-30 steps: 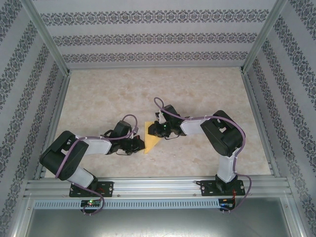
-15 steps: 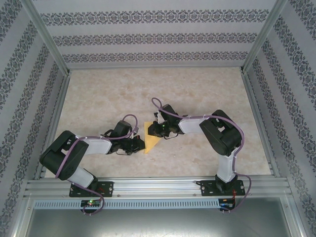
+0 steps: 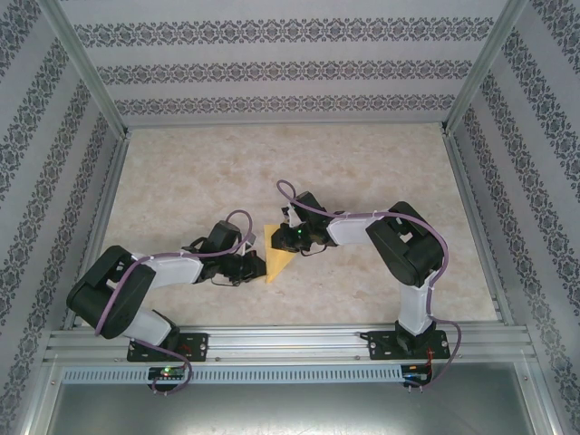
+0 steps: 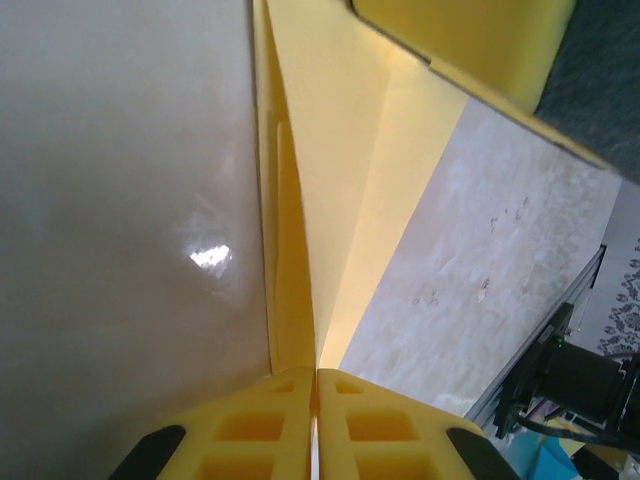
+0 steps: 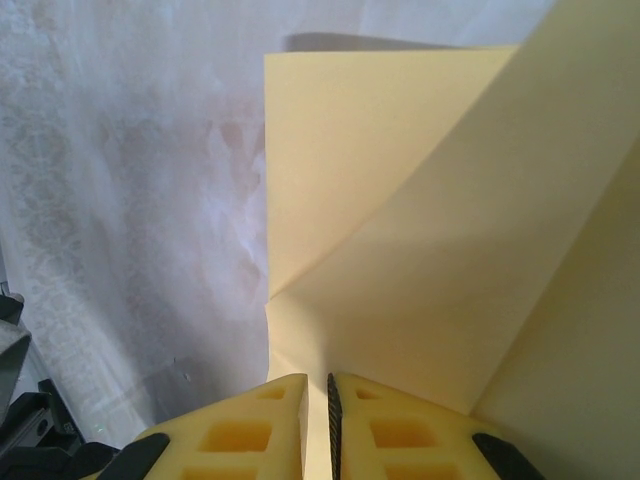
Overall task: Fold a paper plane with a square sheet of paper (pick it up from the middle)
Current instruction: Fourth fold the wing at the center of the table.
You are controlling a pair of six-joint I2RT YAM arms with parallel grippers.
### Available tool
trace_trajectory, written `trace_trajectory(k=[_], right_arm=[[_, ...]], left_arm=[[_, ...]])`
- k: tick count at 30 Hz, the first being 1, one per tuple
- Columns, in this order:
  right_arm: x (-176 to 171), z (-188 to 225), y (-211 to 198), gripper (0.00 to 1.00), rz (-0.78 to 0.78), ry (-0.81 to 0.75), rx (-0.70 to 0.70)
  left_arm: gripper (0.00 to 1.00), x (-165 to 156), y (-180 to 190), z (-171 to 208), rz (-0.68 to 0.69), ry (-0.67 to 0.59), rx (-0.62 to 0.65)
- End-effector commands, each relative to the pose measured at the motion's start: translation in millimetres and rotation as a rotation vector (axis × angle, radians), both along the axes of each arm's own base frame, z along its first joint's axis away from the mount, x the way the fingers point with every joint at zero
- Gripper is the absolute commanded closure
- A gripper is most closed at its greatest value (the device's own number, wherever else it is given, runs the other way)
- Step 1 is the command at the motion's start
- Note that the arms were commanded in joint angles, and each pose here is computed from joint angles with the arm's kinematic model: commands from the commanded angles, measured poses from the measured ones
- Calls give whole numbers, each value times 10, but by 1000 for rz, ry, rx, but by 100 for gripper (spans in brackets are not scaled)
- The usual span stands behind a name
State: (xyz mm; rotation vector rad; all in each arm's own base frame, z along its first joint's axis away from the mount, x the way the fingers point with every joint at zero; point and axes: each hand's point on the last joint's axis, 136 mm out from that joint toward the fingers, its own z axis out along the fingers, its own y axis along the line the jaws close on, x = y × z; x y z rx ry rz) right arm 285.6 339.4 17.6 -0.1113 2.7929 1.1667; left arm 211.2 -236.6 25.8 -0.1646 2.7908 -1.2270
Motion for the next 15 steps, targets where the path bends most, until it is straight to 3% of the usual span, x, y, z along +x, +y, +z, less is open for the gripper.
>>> trace_trajectory(k=[1, 9, 15], right_arm=[[-144, -295, -159, 85, 0, 49, -118], [-145, -318, -170, 85, -3, 51, -126], [-151, -359, -189, 85, -6, 61, -138]], left_arm=[[88, -105, -39, -53, -55, 31, 6], [99, -180, -70, -110, -86, 41, -10], [100, -328, 6, -278, -94, 114, 30]])
